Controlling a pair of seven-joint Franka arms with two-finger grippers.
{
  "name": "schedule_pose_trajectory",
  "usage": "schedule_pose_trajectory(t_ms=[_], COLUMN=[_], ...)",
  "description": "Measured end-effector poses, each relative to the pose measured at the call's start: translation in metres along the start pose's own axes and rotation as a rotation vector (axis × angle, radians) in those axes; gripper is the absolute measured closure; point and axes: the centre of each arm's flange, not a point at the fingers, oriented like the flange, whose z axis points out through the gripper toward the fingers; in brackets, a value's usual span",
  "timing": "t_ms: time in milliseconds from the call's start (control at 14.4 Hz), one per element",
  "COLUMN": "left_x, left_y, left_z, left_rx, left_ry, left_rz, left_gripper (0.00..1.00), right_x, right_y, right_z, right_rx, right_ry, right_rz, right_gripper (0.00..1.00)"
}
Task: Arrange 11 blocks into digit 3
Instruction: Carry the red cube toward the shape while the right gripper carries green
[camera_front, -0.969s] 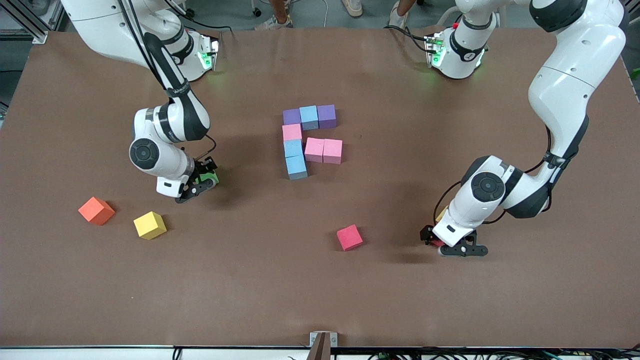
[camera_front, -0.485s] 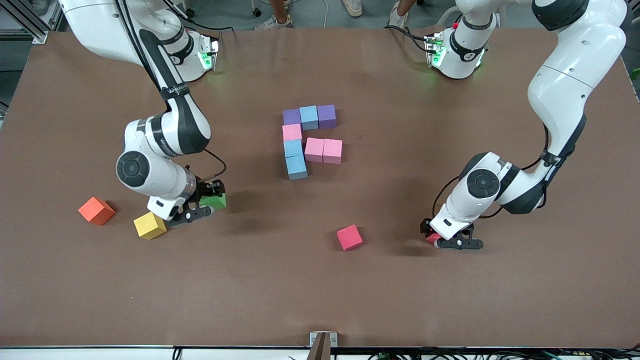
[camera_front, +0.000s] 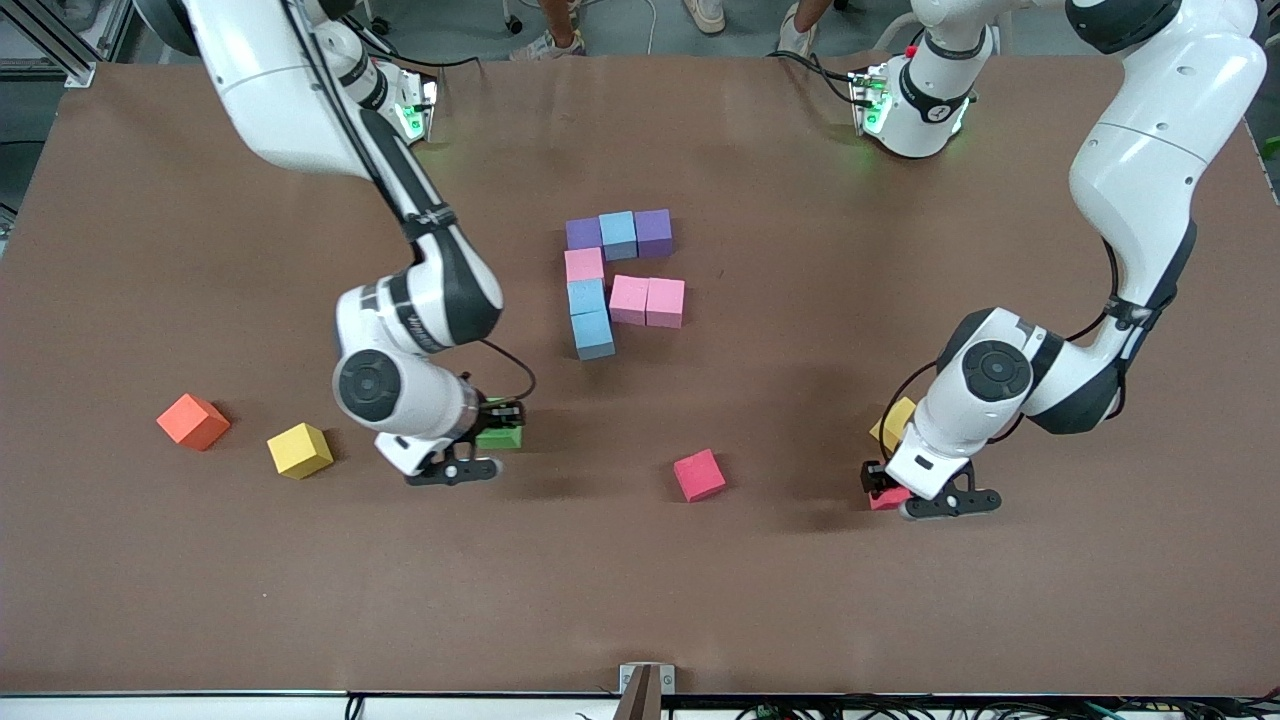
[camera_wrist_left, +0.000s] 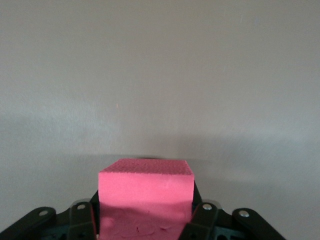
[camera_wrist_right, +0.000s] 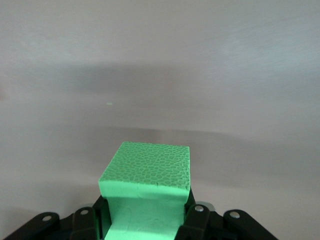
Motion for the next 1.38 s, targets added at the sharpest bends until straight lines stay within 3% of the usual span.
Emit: schedule_pose_trajectory(t_ms=[346,900,1385], left_x=[0.028,0.024,0.007], left_y=[0.006,0.039,0.082], left_z=[-0.033,-0.053,-0.061], left_rx=[-0.079,-0.077,-0.078], left_ry=[-0.009,-0.07,-0.115], left_rz=[-0.252,-0.692,-1.172], left_gripper=[0.83,0.83,0.83], right_x=[-0.009,-0.04,-0.044], right_y=[-0.064,-0.111,-0.11], right_z=[0.016,0.065,0.073], right_rx=[-0.001,-0.04,-0.05], right_ry=[0.014,-0.037,-0.056], right_rz=[0.049,-0.019,-0.063], right_gripper=[0.44,0.44,0.44])
